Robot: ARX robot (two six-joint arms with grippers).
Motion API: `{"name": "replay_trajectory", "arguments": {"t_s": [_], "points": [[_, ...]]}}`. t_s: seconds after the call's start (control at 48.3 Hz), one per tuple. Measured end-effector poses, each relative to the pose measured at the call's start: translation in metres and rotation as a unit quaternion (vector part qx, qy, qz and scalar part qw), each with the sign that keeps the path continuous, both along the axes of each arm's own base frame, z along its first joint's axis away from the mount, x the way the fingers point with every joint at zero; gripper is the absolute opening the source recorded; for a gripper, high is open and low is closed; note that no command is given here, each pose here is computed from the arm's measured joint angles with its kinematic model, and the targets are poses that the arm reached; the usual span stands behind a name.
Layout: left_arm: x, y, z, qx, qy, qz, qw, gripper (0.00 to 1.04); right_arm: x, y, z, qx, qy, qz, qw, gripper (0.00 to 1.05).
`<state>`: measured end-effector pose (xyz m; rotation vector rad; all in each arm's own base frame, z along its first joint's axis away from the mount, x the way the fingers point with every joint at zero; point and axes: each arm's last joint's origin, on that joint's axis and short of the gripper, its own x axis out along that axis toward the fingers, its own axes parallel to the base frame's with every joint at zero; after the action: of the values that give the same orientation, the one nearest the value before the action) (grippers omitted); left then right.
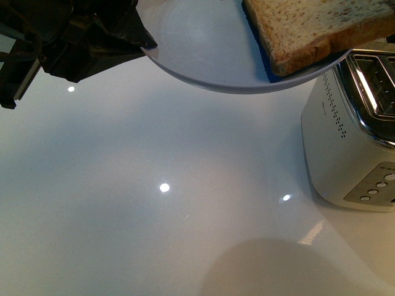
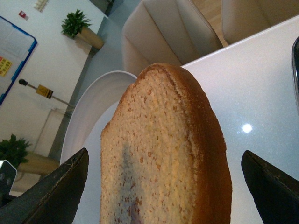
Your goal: Left arm holds plate, right arm toasts bread
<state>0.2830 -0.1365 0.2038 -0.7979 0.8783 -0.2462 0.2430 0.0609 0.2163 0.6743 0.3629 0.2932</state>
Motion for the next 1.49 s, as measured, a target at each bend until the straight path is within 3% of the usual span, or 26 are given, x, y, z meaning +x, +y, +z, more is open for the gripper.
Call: {"name": "replay_trajectory", "arguments": {"t_s": [0.393,0.559,0.725,0.952,1.18,1.346,1.491], "points": [[0.0,0.0,0.0,0.0,0.0,0.0,1.0,0.03,-0.004,-0.005,0.007,0.032,-0.005,0.001,0.999,0.28],[0.0,0.0,0.0,0.0,0.0,0.0,1.0,0.03,-0.013,-0.02,0.024,0.056,-0.031,-0.012,0.998,0.04],[0.0,0.0,0.0,0.0,0.0,0.0,1.0,0.03,-0.02,-0.038,0.053,0.059,-0.076,-0.051,0.994,0.03],[0.0,0.0,0.0,0.0,0.0,0.0,1.0,0.03,-0.015,-0.06,0.071,-0.075,-0.122,-0.138,0.98,0.03],[0.0,0.0,0.0,-0.001,0.001,0.001,1.0,0.03,0.009,-0.065,0.045,-0.244,-0.118,-0.179,0.946,0.03],[0.0,0.0,0.0,-0.001,0.001,0.001,1.0,0.03,0.023,-0.058,0.011,-0.309,-0.092,-0.16,0.933,0.03],[0.0,0.0,0.0,-0.002,0.001,0.001,1.0,0.03,0.031,-0.055,-0.007,-0.327,-0.073,-0.15,0.93,0.03]]}}
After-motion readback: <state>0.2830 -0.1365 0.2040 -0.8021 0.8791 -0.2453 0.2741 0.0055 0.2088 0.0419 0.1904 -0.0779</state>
